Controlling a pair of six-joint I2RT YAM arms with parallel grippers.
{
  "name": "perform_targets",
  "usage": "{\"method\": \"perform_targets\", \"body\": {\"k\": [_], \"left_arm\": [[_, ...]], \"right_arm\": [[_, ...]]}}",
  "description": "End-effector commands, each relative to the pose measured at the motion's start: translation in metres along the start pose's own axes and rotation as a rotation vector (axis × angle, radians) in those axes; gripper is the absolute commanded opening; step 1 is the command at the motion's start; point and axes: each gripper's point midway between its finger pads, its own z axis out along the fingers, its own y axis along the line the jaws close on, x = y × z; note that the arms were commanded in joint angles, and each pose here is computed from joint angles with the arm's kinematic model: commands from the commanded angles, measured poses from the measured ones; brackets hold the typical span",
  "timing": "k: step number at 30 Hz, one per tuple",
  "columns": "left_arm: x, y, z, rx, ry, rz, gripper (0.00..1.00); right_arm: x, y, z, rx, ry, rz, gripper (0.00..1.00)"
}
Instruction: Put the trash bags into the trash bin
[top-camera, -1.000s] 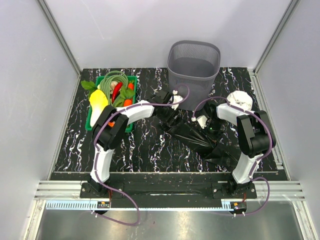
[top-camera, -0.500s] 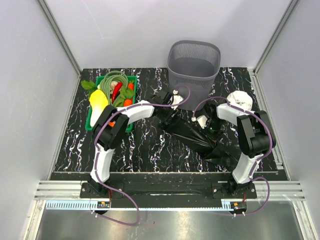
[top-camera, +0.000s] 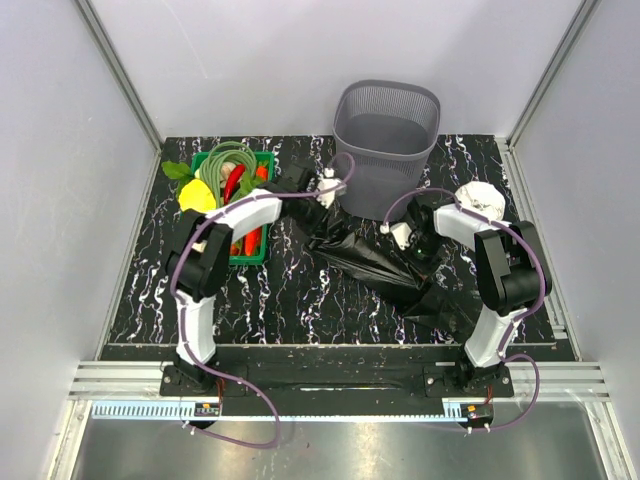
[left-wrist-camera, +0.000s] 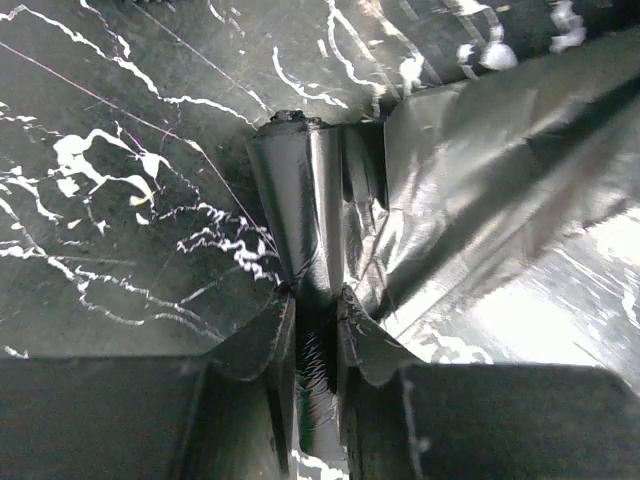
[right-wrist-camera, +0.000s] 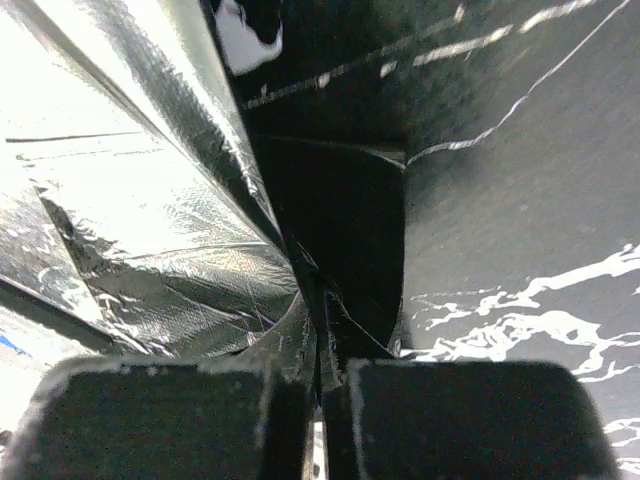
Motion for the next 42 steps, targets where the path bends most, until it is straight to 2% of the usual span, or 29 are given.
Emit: {"method": "perform_targets", "body": {"k": [1,5,15,23,33,34,37,39,42], "left_arm": [[-0.054,-0.031,-0.070,0.216,-0.193,0.110,0.00],[-0.071,-0.050,-0.106,0.336,-0.260,0.162,0.00],[-0.086,-0.086,-0.164,0.520,-0.348,0.245,0.01],[-0.090,-0.107,-0.194,0.599,-0.384,0.301,0.02],[-0.102,-0.120,-0.220,0.630,-0.424,0.317,0.02],[-0.104,-0.119,-0.223,0.618,-0.427,0.317,0.02],[-0.113,-0.114,-0.229,0.580,-0.436,0.315,0.00],[-0.120,-0.110,-0.237,0.550,-0.446,0.307,0.00],[-0.131,-0.096,-0.247,0.448,-0.450,0.296,0.00]], "right_arm": [[-0.044,-0.005,-0.025,0.024,-0.189,-0.024,0.00],[-0.052,-0.007,-0.028,0.035,-0.220,-0.029,0.00],[-0.065,-0.009,-0.031,0.037,-0.278,-0.025,0.00],[-0.075,0.002,-0.048,0.028,-0.379,-0.040,0.00],[-0.073,0.014,-0.048,-0.031,-0.394,-0.054,0.01],[-0.073,0.015,-0.049,-0.034,-0.399,-0.052,0.05],[-0.079,0.013,-0.054,-0.027,-0.417,-0.050,0.25],[-0.082,0.011,-0.060,-0.009,-0.433,-0.048,0.34],[-0.086,0.008,-0.068,0.018,-0.454,-0.039,0.41]]}}
